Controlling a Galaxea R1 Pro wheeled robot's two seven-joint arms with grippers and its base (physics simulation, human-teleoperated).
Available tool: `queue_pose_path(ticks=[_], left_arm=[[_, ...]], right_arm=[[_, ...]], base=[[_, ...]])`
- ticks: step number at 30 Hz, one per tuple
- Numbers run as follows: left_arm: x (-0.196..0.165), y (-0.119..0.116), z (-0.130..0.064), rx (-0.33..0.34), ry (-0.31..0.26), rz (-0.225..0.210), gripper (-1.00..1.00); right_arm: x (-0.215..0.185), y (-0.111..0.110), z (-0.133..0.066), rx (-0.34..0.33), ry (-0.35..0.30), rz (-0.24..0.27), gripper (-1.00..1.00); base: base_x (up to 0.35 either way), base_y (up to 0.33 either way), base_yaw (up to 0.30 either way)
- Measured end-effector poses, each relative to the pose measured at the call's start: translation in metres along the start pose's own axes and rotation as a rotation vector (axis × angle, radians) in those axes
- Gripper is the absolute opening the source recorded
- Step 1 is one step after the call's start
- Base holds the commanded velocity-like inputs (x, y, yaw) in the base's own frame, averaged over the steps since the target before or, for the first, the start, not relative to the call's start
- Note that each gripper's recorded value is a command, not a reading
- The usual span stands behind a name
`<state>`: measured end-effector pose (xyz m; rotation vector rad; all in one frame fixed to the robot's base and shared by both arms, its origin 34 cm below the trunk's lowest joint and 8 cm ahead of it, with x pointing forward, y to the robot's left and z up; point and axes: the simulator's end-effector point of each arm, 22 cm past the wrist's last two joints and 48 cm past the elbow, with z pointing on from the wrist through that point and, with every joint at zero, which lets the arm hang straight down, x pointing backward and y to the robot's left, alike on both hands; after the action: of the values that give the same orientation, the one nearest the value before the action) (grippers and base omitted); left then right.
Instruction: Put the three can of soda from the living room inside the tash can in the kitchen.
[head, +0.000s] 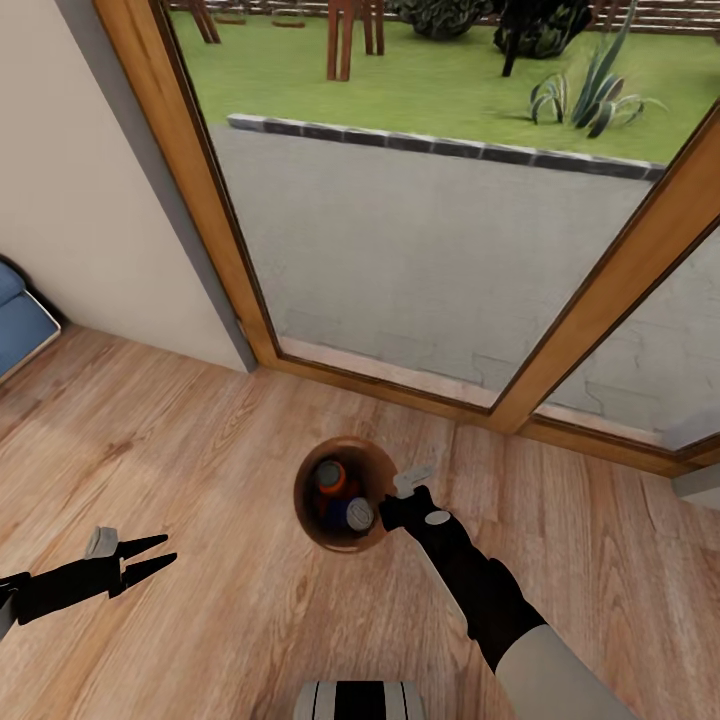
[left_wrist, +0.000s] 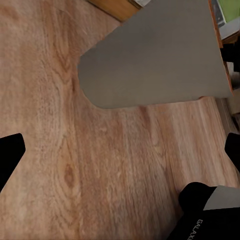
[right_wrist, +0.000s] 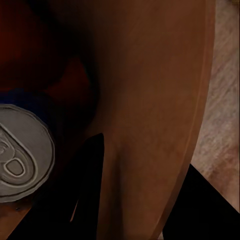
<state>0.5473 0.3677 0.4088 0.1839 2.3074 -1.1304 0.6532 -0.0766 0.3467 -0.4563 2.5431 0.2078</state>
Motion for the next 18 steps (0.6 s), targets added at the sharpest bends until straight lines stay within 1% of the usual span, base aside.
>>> queue_pose_path(ticks=[7, 12, 16, 18], left_arm=[[0.0, 0.0, 0.0, 0.0, 0.0, 0.0, 1.0], [0.008, 0.006, 0.004, 0.0, 0.0, 0.0, 1.0], [0.008, 0.007, 0.004, 0.0, 0.0, 0.0, 1.0], [0.008, 0.007, 0.004, 0.0, 0.0, 0.0, 1.0]], right_arm=[[-0.001, 0.0, 0.0, 0.0, -0.008, 0.002, -1.0], [0.006, 0.0, 0.008, 0.0, -0.008, 0.002, -1.0], [0.018, 0.001, 0.011, -0.001, 0.016, 0.001, -1.0], [0.019, 0.001, 0.011, -0.001, 0.018, 0.002, -1.0]], base=[[0.0, 0.0, 0.0], [0.0, 0.0, 0.0], [0.0, 0.0, 0.0], [0.0, 0.0, 0.0]])
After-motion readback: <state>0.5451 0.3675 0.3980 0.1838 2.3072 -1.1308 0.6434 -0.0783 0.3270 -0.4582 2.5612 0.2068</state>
